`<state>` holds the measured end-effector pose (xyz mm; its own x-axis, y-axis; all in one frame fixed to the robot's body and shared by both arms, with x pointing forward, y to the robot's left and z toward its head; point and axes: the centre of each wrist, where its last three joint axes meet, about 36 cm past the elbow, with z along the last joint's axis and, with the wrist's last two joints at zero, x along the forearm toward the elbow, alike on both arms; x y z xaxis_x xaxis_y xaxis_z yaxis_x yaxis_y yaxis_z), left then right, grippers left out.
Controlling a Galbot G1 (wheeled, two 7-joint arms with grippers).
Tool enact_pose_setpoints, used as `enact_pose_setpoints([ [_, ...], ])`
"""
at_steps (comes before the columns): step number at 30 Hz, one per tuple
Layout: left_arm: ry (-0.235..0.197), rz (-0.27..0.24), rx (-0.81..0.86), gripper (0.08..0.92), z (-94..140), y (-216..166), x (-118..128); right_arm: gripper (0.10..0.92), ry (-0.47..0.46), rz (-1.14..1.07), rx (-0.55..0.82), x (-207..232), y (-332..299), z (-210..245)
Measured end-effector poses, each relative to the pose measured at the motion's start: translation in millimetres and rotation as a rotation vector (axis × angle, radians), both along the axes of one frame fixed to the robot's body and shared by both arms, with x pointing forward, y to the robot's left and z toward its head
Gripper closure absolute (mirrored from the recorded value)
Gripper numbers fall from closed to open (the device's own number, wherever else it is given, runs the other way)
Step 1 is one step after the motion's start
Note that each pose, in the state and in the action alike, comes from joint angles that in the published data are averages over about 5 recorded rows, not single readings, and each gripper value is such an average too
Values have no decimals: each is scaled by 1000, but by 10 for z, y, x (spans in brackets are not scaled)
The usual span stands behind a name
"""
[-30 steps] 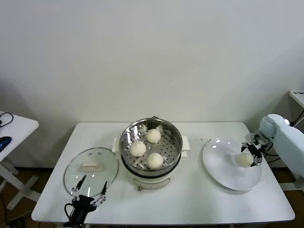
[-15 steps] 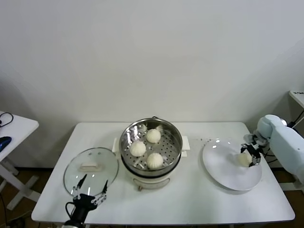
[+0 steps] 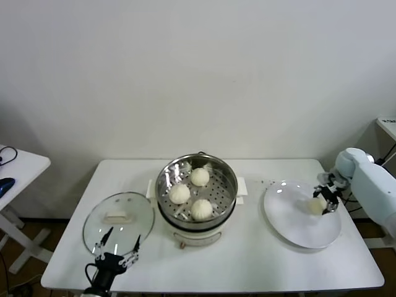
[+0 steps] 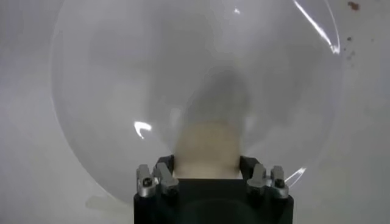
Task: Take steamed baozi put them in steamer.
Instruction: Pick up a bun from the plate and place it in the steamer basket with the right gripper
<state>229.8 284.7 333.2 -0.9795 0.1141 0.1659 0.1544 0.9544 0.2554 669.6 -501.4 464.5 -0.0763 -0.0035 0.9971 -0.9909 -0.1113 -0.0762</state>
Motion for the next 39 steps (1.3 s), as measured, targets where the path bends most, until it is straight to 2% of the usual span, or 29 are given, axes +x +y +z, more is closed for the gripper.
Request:
enact_pose_setpoints([
  [8, -8, -7, -4, 177, 18, -48, 0, 339, -60, -57, 118, 168, 212, 445],
  [20, -28, -33, -12, 177, 76, -140, -12, 335, -122, -92, 367, 531, 1150, 1528],
  [28, -36, -40, -22, 177, 105, -200, -36, 335, -72, -84, 469, 559, 1890, 1977],
  [39, -46, -44, -29, 177, 143, -242, -49, 342, 49, -58, 474, 453, 2716, 1893],
])
